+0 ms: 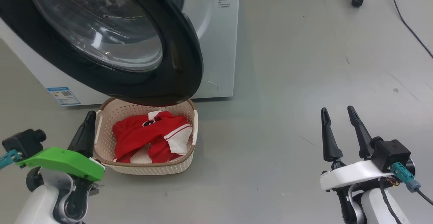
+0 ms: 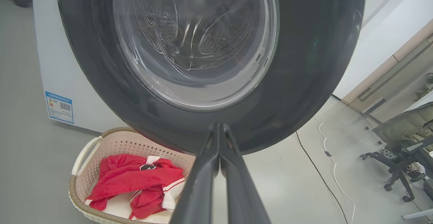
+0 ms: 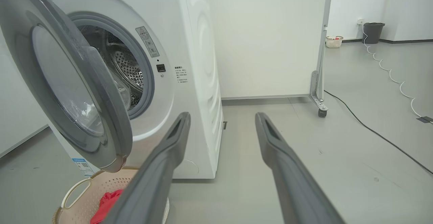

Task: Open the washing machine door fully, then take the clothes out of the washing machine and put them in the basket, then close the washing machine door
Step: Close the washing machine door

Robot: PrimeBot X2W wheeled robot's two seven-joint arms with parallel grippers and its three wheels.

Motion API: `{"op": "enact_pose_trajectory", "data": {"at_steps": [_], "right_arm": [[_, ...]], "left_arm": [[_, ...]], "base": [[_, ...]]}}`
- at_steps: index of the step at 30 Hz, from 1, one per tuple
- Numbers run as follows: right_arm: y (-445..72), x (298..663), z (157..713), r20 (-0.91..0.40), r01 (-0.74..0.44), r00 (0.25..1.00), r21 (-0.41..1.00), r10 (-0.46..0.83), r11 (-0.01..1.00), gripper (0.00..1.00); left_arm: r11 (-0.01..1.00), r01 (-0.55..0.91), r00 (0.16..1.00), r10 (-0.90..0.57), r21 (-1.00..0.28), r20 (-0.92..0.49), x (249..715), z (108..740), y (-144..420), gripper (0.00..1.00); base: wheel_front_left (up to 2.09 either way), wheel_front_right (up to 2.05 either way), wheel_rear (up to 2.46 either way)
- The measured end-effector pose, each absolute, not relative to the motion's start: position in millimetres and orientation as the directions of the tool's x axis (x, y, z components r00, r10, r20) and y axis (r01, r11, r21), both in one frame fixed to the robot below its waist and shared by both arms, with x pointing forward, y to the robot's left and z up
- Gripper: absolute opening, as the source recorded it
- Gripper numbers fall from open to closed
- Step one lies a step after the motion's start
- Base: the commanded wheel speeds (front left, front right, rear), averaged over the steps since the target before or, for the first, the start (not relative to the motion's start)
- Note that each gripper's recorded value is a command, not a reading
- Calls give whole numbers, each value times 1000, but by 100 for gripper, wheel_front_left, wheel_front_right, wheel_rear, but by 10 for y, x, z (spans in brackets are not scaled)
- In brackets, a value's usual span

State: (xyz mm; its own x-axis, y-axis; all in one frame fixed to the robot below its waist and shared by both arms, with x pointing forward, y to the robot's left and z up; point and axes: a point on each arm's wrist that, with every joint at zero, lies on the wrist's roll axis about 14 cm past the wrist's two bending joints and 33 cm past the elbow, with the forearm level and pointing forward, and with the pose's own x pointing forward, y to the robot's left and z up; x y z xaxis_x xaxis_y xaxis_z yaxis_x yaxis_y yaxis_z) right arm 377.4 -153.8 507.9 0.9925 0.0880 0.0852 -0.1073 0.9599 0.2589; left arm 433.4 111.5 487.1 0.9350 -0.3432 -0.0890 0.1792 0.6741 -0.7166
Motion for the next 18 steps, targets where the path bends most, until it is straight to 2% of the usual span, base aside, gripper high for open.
{"op": "enact_pose_trajectory", "data": {"at_steps": [10, 15, 18], "right_arm": [[-1276, 3825, 5136, 107, -194, 979, 252, 172, 948, 100], [-1226, 3812, 5139, 109, -211, 976, 253, 189, 944, 100], [-1209, 3798, 5110, 100, -214, 976, 255, 194, 943, 100]], "left_arm": [[835, 199, 978, -204, -514, 47, 4110, 5057, 1584, 0], [871, 154, 986, -165, -466, 16, 3991, 4972, 1704, 0], [906, 150, 987, -159, -396, 10, 3958, 4967, 1750, 0]], "base": [[0, 0, 0], [0, 0, 0], [0, 0, 0]]}}
